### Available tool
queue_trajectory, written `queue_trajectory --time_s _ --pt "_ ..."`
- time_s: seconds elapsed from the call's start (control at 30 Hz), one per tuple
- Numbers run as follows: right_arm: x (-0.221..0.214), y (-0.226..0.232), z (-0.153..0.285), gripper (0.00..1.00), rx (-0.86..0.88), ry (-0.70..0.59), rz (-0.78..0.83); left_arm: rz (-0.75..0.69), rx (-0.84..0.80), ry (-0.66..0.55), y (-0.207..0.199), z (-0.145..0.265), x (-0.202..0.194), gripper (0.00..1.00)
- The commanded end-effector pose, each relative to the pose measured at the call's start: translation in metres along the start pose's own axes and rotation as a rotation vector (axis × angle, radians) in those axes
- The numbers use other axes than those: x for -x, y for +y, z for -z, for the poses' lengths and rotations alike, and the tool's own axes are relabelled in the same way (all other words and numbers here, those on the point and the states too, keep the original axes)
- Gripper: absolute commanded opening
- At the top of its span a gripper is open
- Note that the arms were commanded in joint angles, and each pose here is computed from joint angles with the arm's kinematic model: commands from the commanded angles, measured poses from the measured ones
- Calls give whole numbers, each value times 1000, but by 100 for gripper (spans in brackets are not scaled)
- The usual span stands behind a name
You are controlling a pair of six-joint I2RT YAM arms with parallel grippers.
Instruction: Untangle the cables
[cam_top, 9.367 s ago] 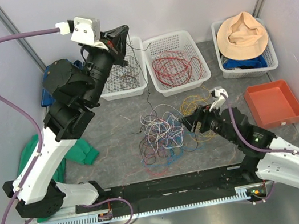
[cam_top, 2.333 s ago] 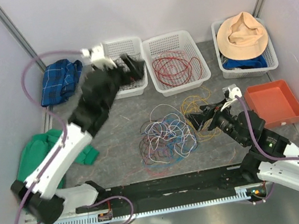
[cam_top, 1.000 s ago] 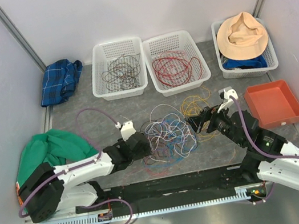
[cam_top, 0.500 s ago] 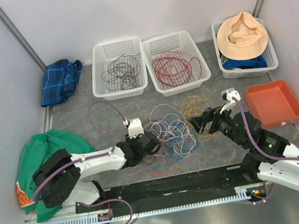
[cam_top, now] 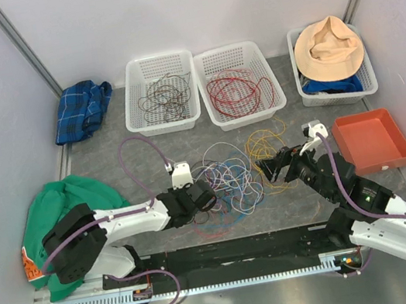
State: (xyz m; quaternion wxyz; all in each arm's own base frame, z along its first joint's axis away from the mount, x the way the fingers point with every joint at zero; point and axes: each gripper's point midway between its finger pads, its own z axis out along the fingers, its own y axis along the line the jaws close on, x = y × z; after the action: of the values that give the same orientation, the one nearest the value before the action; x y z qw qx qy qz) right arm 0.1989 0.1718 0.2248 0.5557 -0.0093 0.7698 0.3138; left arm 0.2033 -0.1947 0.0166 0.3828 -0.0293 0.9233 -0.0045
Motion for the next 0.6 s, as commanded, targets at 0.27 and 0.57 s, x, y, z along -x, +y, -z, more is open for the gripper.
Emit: queue_trajectory --time_s 0.27,0.57 --pt "10 9 4 91 55 -49 -13 115 -487 -332 -33 159 163 2" --pt "34 63 17 92 323 -102 -21 -21 -700 -410 -59 222 204 2"
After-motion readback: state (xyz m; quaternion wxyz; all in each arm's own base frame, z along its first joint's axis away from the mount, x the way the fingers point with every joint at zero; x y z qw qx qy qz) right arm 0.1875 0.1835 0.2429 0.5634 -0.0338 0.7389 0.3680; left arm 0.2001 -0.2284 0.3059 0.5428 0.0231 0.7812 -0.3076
